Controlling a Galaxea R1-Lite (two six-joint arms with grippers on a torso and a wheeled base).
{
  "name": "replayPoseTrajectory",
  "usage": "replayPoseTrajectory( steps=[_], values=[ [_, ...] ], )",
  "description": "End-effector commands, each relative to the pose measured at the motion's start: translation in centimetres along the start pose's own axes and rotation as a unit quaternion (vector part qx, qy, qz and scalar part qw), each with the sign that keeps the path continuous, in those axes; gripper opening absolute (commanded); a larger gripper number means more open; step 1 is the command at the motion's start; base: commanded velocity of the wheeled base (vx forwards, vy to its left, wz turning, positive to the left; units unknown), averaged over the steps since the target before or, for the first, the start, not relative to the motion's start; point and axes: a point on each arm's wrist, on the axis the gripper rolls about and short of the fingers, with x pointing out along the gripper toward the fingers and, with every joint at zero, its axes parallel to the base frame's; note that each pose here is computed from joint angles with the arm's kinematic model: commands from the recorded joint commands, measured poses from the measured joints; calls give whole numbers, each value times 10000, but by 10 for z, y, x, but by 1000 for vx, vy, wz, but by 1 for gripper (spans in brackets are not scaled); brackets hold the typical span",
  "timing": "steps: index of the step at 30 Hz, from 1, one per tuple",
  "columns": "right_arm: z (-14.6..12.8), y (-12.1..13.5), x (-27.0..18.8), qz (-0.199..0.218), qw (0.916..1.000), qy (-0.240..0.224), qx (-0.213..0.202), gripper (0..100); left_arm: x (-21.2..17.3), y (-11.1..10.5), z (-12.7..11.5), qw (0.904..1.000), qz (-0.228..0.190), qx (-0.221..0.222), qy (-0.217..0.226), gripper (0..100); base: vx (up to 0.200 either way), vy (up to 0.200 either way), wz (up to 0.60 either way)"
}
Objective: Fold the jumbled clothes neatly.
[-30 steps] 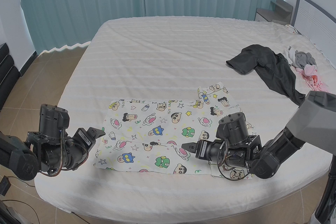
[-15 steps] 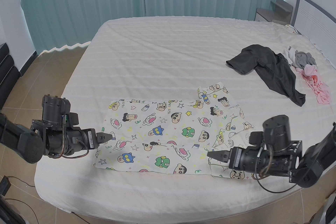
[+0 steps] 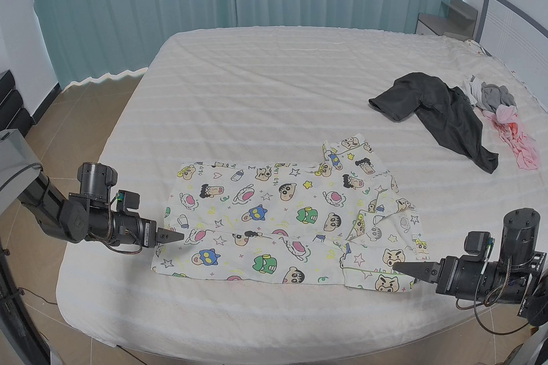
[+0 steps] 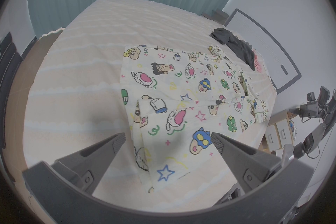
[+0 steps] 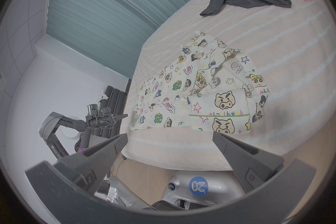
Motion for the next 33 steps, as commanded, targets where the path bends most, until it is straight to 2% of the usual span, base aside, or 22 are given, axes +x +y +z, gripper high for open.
replayPoseTrajectory(
  steps=[1, 10, 33],
  values=[
    [-1, -1, -6, 22, 10000, -61, 4, 100, 16, 13, -6, 9998, -79, -135, 142, 100, 0, 0, 0],
    [-4, -1, -5, 21, 10000, 41, 13, 100, 32, 19, -7, 9992, -303, -158, 200, 100, 0, 0, 0],
    [-5, -1, -4, 106, 9999, 131, 25, 100, 47, 24, -9, 9990, -314, -158, 286, 100, 0, 0, 0]
  ],
)
